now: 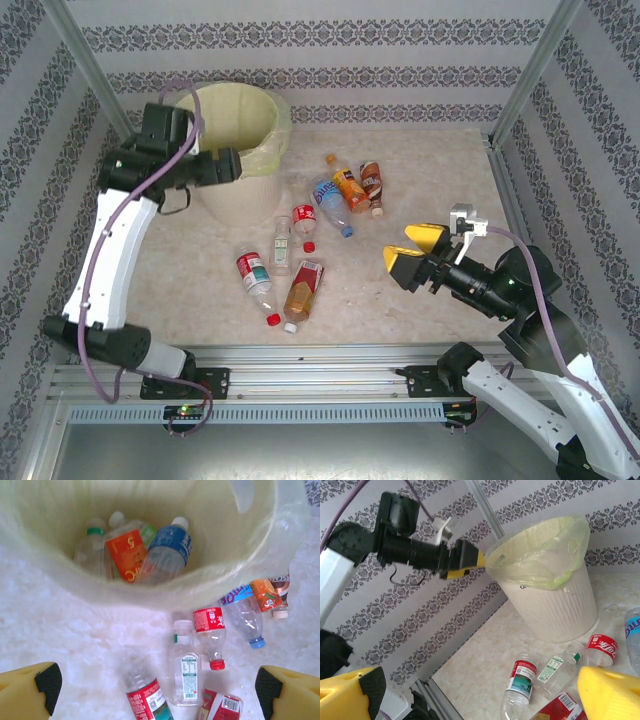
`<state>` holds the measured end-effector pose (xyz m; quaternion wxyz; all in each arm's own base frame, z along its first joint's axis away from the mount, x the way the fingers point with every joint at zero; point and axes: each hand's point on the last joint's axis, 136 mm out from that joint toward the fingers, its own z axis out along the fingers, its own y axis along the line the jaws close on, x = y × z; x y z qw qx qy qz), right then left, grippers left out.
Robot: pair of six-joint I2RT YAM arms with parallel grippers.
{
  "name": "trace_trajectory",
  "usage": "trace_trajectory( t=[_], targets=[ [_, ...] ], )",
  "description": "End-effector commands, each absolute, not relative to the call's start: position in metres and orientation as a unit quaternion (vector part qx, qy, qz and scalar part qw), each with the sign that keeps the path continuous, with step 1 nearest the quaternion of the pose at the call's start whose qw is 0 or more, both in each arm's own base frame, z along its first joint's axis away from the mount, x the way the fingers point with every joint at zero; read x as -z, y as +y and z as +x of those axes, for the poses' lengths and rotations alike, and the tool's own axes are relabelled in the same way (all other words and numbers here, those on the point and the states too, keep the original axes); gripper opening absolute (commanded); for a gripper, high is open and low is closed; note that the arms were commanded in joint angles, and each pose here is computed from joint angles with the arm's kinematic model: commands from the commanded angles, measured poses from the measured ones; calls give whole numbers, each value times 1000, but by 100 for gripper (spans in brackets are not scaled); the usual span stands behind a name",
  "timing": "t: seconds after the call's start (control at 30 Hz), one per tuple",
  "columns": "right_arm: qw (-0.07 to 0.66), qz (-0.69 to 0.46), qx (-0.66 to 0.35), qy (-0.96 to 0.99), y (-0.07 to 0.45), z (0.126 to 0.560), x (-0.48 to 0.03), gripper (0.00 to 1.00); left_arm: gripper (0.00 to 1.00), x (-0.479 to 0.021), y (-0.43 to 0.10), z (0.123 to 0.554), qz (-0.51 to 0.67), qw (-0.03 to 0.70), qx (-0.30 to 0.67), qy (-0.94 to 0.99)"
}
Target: Put the plastic bottles in the bin
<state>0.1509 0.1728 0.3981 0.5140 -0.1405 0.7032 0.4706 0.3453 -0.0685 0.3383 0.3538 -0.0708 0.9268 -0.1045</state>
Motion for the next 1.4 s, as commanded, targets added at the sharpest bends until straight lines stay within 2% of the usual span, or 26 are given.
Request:
trace_trajectory(
  t=[0.0,0.2,0.4,0.83,1.37],
  targets=[
    [492,-142,-479,712,180,153,-388,98,100,-313,-76,318,-122,332,151,923],
    [455,-165,-491,724,193,151,-374,98,100,-245,-85,274,-165,269,188,930],
    [404,-194,-493,746,205,143,-356,98,99,-196,-96,257,-188,229,207,933],
    [398,-184,-466,769,201,150,-340,98,96,-117,-133,263,-188,167,230,940],
    [397,-183,-459,773,202,154,-338,98,91,-58,-139,270,-197,122,212,949]
  ],
)
